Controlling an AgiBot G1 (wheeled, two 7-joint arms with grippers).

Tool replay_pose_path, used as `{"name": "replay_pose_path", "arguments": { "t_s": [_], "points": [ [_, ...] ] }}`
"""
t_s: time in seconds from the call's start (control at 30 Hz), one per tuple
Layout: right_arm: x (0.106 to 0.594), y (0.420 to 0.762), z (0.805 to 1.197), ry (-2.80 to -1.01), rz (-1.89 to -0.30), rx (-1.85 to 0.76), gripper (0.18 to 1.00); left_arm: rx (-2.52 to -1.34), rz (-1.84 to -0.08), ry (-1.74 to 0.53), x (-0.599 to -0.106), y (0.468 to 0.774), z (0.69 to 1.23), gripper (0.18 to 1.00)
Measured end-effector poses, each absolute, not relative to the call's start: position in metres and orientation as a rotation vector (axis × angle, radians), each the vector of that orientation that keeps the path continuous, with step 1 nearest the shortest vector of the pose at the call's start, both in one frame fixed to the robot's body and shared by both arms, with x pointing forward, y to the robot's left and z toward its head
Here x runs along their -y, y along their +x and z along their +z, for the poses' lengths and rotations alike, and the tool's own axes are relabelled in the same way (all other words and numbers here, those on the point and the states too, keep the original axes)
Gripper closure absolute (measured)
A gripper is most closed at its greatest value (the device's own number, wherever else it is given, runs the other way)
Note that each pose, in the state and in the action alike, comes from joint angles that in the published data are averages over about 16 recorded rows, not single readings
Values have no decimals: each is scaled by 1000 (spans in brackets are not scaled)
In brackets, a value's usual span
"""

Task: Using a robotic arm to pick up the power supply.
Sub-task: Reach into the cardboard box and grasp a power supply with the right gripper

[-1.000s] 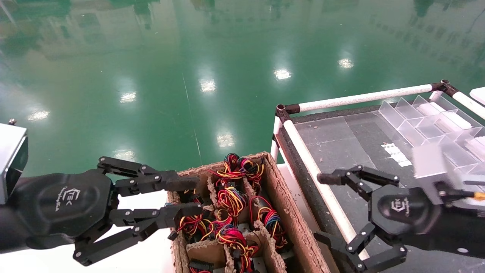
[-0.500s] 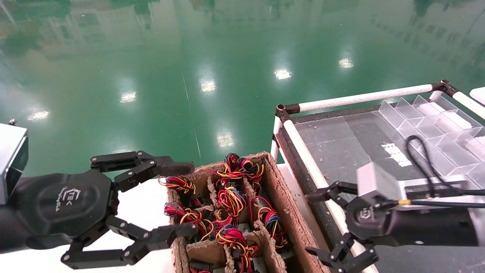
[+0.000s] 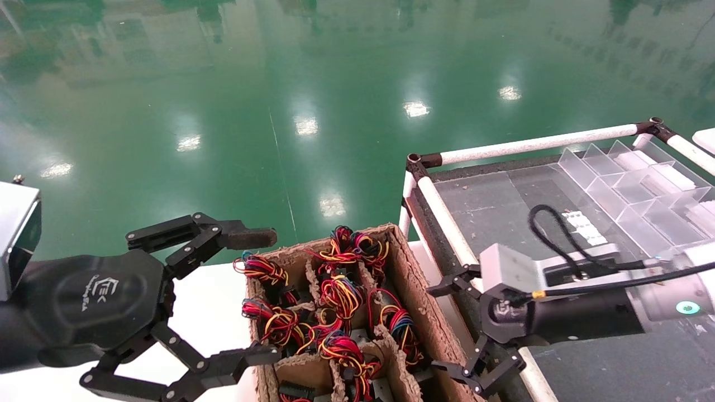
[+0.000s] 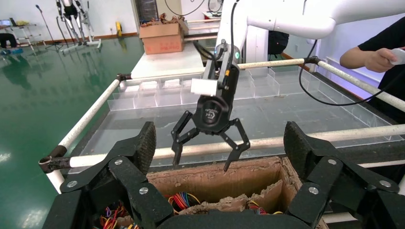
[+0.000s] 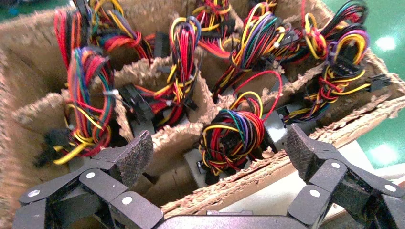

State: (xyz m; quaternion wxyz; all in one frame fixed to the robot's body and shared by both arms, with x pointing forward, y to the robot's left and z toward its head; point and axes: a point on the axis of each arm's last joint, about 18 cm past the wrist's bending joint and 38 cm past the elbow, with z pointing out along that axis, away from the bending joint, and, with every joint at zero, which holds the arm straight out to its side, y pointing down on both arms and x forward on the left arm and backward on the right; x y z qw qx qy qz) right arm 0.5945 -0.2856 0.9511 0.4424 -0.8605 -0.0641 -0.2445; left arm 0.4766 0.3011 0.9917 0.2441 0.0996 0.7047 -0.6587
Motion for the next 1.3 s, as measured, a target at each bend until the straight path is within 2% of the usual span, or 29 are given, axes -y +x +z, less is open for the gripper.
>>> {"name": "replay_pose_path", "arguments": {
  "t_s": [0.4,0.9,1.3],
  "points": [
    [275,602,964,-2148,-643,257,178,-1924,-1799,271,-301,477,992,190],
    [269,606,964,-2180,-662,270,178,-1924,-1799,271,-301,477,992,183],
    [256,620,962,-2280,-656,300,178,-1924,-1799,271,-301,477,992,183]
  ]
}}
